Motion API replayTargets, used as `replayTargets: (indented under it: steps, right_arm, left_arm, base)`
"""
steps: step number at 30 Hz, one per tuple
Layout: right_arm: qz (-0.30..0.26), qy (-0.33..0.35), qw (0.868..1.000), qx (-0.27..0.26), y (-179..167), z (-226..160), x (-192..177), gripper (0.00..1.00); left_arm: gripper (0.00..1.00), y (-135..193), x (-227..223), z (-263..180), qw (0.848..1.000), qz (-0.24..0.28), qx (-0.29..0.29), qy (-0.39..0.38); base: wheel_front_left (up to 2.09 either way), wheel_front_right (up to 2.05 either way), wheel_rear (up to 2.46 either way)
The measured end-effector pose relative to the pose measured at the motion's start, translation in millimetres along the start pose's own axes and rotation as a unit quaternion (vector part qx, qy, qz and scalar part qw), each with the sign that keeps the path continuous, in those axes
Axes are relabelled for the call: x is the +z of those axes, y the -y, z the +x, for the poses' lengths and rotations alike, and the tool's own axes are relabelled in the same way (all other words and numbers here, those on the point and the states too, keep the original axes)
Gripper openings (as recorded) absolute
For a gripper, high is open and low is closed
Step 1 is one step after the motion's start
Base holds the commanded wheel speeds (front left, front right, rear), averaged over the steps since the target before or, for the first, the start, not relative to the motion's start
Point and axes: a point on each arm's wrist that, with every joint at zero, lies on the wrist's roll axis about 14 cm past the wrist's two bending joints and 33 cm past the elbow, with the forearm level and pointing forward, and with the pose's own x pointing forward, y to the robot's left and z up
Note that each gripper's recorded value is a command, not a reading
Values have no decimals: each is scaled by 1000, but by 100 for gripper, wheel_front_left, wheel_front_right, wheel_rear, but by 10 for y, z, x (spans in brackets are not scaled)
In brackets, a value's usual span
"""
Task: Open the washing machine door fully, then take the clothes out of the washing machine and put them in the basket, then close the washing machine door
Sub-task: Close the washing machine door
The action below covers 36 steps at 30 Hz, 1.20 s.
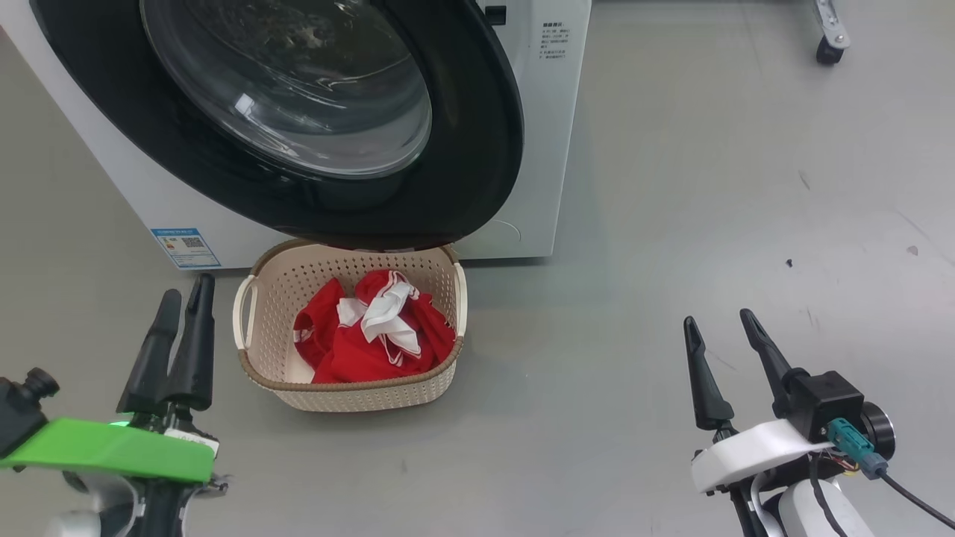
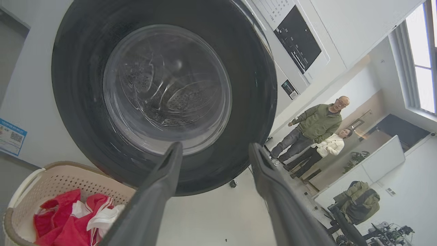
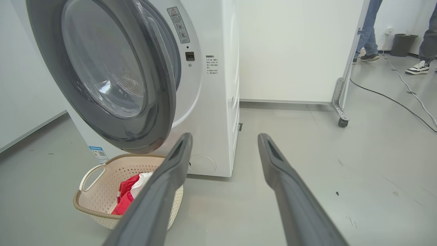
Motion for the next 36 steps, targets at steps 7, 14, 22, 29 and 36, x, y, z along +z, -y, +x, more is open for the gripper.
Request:
replayTargets:
  steps: [7,14,22,29,36]
  right_arm:
    - [-2,9,1000,-3,1,-126,63,100]
    - [-6,12,1000,-6,-5,-217,77,100]
    - [-5,-6,1000,-15,20,-379,-42,100]
    - [-3,-17,1000,-18,23,-470,-117,100]
    - [-3,-16,1000,-20,30,-487,-114,100]
  left_arm:
    - [100,45,109,-159,981,195,-14,10]
    - [100,-96,7,-336,957,291,17,-8]
    - [100,-361,-244,-601,936,343,72,-43]
    - [100,-377,-426,-675,935,341,83,-54]
    - [100,-428,-475,-710,932,345,95,-56]
  base:
    - [0,0,0]
    - [0,0,0]
    - [0,0,0]
    - [0,0,0]
    - [0,0,0]
